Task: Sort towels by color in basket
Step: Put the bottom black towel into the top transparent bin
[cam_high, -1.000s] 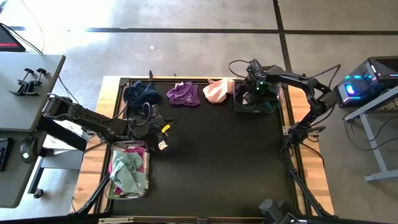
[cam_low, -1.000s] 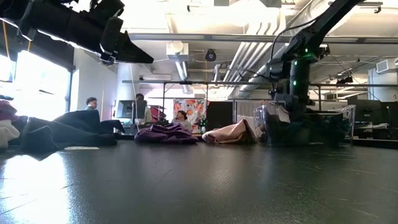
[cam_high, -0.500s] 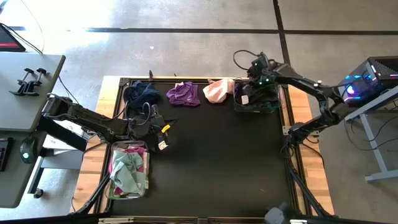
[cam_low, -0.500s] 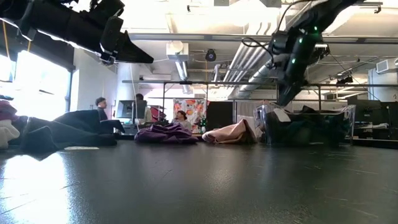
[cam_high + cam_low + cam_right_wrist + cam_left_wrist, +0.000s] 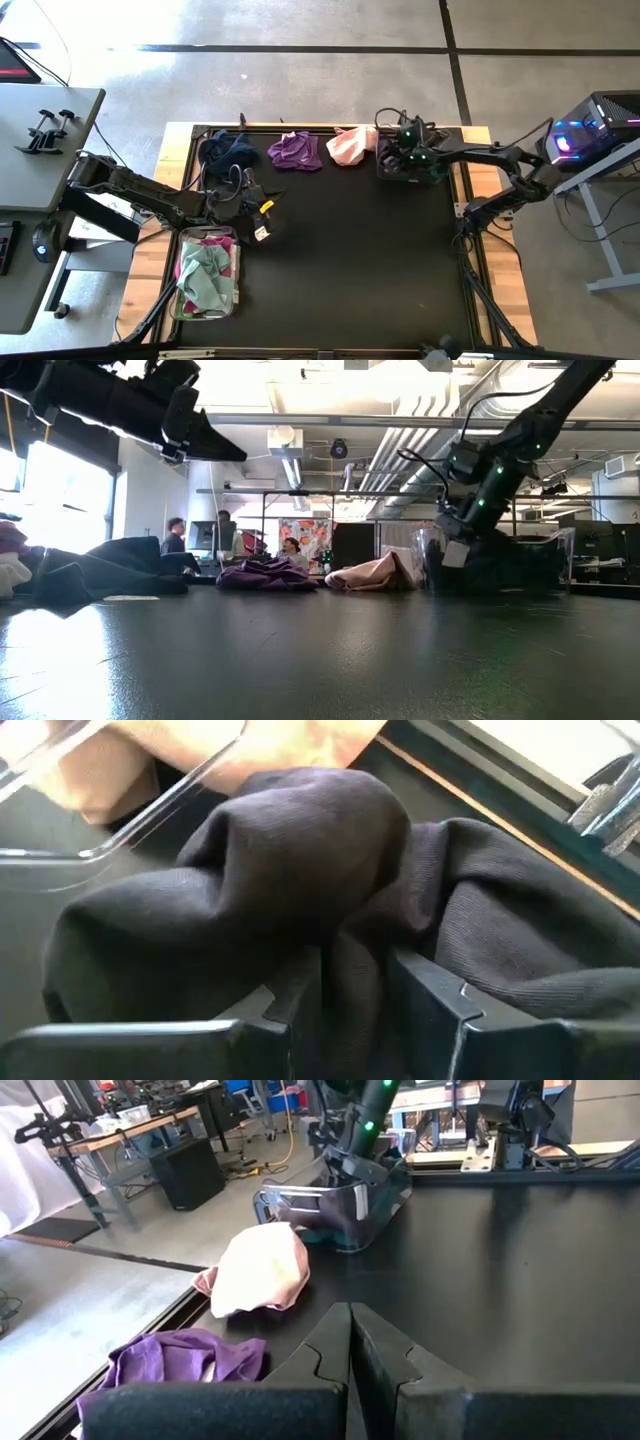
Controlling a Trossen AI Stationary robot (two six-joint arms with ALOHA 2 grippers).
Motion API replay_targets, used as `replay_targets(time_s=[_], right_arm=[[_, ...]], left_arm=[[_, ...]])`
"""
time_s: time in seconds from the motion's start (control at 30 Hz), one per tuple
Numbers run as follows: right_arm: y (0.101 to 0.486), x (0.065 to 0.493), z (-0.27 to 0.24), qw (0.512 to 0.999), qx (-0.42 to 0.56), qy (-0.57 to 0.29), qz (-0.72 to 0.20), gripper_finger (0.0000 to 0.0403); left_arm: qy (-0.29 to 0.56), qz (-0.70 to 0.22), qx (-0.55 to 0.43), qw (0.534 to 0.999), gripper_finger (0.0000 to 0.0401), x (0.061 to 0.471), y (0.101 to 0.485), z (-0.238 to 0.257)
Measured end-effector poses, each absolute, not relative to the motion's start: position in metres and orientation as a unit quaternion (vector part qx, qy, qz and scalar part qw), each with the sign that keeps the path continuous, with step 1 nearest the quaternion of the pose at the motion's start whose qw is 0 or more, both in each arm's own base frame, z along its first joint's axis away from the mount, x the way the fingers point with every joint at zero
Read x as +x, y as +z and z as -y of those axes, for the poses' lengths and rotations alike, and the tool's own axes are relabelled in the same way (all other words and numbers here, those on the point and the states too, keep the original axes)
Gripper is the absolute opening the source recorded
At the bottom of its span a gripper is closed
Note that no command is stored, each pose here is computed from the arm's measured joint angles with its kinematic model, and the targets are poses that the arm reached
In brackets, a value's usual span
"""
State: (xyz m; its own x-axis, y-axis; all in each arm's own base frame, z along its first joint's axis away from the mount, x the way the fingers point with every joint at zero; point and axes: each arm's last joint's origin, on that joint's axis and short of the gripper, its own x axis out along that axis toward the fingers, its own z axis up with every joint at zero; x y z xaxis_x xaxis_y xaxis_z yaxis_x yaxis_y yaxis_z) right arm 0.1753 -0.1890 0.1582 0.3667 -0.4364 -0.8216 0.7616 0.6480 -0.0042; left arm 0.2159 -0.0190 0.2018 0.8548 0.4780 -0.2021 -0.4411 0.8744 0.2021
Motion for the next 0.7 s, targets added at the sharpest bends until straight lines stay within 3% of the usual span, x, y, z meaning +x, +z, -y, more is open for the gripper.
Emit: replay_targets(time_s=[0.1,0.27,0.47,0.57,0.7], right_arm=[[0.169,0.177,0.189,0.806,0.182,-0.373,-0.421,0.0112],[0.217,0.18,0.184,0.807,0.154,-0.379,-0.426,0.0112],[0.27,0.162,0.167,0.735,0.186,-0.428,-0.492,0.011],[0.275,0.153,0.165,0.687,0.178,-0.472,-0.523,0.0096],[0.256,0.147,0.166,0.666,0.194,-0.487,-0.531,0.0068]], left_arm=[[0.24,-0.122,0.073,0.96,0.0,0.216,0.202,0.019],[0.241,-0.121,0.068,0.961,0.0,0.216,0.202,0.019],[0.241,-0.12,0.066,0.961,0.0,0.216,0.202,0.019],[0.241,-0.12,0.066,0.961,0.0,0.216,0.202,0.019],[0.241,-0.121,0.066,0.961,0.0,0.216,0.202,0.019]])
